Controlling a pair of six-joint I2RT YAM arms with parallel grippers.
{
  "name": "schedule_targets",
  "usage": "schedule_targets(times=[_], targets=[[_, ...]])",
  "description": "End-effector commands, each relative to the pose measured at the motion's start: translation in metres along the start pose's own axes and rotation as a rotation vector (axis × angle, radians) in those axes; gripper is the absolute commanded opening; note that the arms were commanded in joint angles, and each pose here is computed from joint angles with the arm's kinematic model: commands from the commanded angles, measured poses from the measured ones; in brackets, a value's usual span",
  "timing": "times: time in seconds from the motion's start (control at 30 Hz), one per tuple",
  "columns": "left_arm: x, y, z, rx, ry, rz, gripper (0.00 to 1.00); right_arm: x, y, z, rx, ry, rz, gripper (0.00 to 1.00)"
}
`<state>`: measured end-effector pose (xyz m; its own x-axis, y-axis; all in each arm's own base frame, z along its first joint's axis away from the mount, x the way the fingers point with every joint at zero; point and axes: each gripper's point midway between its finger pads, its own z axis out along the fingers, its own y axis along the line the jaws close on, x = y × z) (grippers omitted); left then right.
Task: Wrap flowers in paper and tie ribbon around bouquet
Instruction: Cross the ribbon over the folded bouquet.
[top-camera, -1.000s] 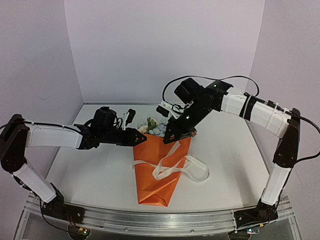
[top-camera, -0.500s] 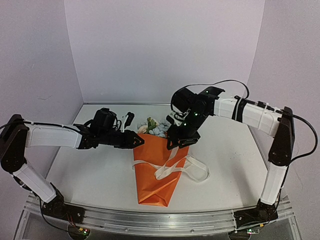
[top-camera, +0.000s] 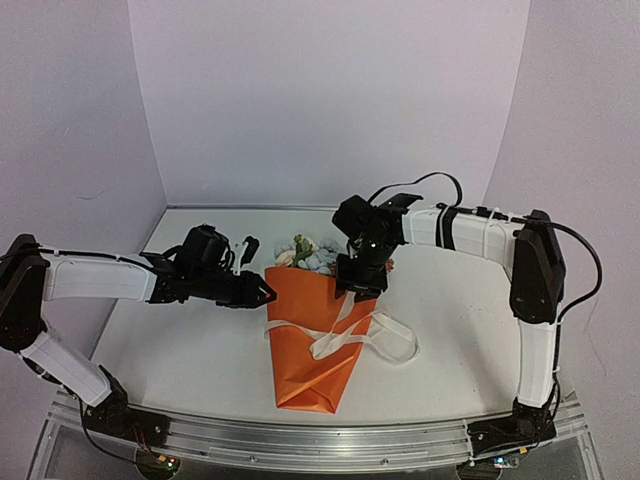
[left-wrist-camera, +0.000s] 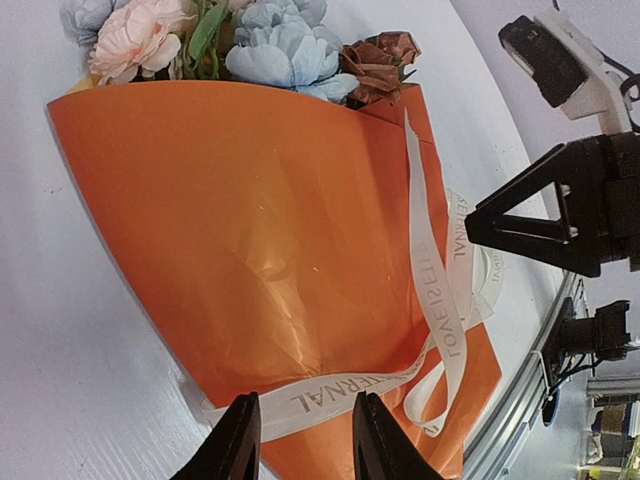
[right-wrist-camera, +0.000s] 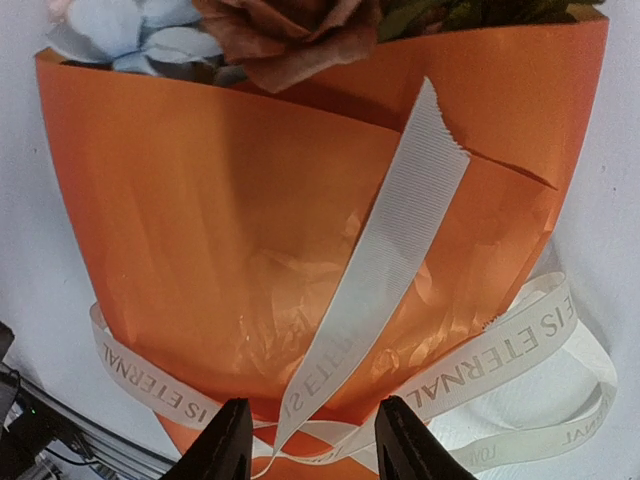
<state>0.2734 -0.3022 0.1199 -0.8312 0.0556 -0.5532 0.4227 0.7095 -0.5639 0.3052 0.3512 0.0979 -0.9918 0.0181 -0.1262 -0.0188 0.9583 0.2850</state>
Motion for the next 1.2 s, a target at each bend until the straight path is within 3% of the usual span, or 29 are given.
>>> schedule_targets(times=[0.0, 0.5, 0.67, 0.87, 1.17], targets=[[-0.003, 0.003, -0.007, -0.029, -0.013, 0.004, 0.35, 0.001, -0.011, 0.011, 0.02, -0.029, 0.116, 0.44], [0.002, 0.007, -0.005, -0.036, 0.004, 0.011, 0.35, 0.011, -0.008, 0.037, -0.058, 0.003, 0.243, 0.42], [0.004, 0.008, -0.006, -0.042, 0.007, 0.011, 0.35, 0.012, -0.01, 0.04, -0.06, 0.002, 0.264, 0.3], [0.005, 0.009, -0.006, -0.046, 0.008, 0.008, 0.35, 0.0, 0.0, 0.027, -0.091, -0.037, 0.21, 0.01], [0.005, 0.013, -0.008, -0.071, 0.007, -0.005, 0.34, -0.008, 0.049, -0.03, -0.281, -0.06, -0.04, 0.0]])
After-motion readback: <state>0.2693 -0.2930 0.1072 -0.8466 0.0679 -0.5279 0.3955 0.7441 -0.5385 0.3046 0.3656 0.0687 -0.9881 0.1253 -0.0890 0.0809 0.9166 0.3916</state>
